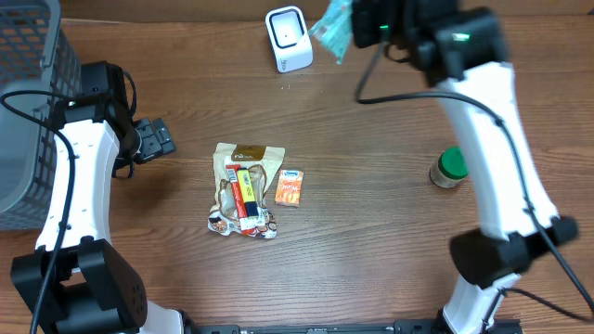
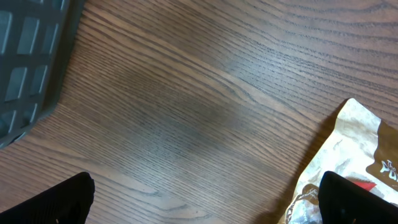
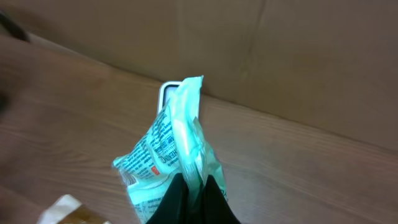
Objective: Scan the item barcode
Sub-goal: 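Lift the wipes pack and carry it toward the white scanner, then hold the wipes pack in front of the white scanner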
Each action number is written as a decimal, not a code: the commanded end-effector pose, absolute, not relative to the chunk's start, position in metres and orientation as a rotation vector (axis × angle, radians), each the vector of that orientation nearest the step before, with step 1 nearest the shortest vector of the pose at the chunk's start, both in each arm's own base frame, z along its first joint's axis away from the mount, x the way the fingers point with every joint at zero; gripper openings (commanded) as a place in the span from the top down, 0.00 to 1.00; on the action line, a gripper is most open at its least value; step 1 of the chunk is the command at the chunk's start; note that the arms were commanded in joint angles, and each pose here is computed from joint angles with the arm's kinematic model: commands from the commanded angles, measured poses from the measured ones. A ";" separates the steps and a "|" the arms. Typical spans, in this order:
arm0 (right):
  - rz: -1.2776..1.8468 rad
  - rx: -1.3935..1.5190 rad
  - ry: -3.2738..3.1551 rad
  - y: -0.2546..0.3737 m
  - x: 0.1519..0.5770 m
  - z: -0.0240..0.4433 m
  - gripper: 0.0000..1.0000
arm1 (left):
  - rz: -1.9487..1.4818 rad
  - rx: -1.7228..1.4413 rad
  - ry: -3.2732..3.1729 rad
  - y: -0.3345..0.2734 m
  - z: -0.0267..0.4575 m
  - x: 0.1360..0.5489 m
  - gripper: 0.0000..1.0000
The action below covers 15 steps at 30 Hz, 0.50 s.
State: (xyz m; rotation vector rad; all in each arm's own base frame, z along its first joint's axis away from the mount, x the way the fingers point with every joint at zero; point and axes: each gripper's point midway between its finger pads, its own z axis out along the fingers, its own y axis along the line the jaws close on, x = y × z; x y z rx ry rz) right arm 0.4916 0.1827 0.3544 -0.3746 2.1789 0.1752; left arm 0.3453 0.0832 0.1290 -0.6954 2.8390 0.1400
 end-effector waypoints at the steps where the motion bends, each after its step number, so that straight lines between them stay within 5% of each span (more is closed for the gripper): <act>1: -0.109 -0.280 2.115 0.179 0.525 0.344 0.96 | 0.143 -0.672 2.838 0.084 0.130 0.349 0.00; 15: -0.655 -0.455 1.852 0.236 0.618 0.254 0.96 | 0.143 -0.672 2.838 0.084 0.130 0.349 0.00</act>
